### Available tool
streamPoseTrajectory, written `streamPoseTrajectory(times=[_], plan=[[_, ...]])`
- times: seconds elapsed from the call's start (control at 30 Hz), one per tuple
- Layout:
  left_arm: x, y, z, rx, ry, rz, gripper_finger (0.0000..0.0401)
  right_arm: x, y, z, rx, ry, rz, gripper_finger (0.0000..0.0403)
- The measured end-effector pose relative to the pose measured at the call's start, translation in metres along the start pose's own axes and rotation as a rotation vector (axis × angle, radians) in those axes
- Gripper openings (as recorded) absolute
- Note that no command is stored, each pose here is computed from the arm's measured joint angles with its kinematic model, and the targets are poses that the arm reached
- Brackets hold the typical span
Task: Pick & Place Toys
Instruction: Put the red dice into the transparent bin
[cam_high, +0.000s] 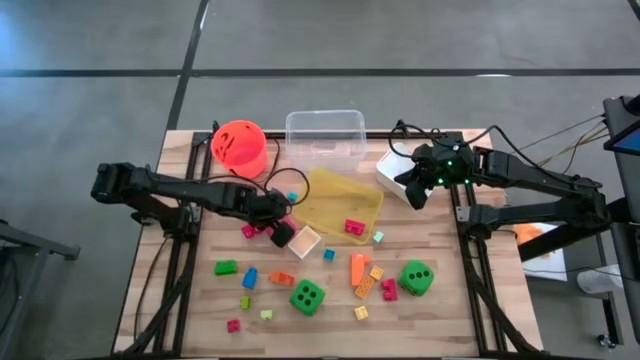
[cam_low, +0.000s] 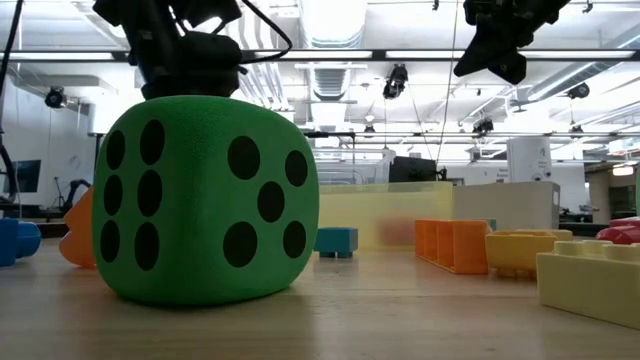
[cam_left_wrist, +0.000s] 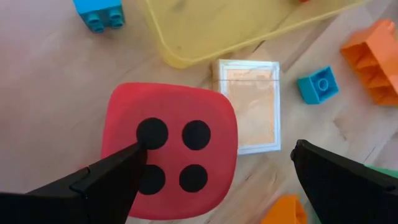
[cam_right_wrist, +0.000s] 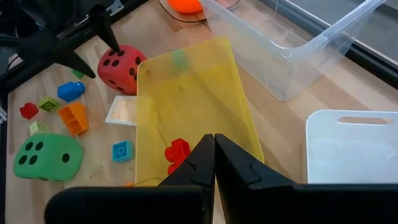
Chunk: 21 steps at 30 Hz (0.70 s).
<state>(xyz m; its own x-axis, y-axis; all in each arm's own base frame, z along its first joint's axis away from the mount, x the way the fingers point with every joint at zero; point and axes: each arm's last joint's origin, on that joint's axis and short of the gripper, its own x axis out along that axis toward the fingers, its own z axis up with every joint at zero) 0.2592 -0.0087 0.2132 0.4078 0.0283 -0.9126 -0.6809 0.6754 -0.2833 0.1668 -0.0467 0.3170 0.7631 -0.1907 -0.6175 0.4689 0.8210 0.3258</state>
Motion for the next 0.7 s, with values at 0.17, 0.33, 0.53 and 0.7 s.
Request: streamPoseTrajectory(times=[0.17,0.33,0.53,0.7], plan=[[-0.005,0.006,-0.004,-0.098,0.03,0.05,0.04,0.0,0.0,0.0,0.0,0.0,0.0,0.0008],[-0.011,0.006,-0.004,-0.164,0.034,0.031,0.04,0.0,0.0,0.0,0.0,-0.001,-0.001,0.0008],[-0.018,0.001,0.0,-0.168,0.012,-0.005,0.04,0.0,0.0,0.0,0.001,0.0,-0.001,0.0008],[-0.022,0.001,0.003,-0.184,-0.026,0.03,0.04,0.0,0.0,0.0,0.0,0.0,-0.001,0.0008]])
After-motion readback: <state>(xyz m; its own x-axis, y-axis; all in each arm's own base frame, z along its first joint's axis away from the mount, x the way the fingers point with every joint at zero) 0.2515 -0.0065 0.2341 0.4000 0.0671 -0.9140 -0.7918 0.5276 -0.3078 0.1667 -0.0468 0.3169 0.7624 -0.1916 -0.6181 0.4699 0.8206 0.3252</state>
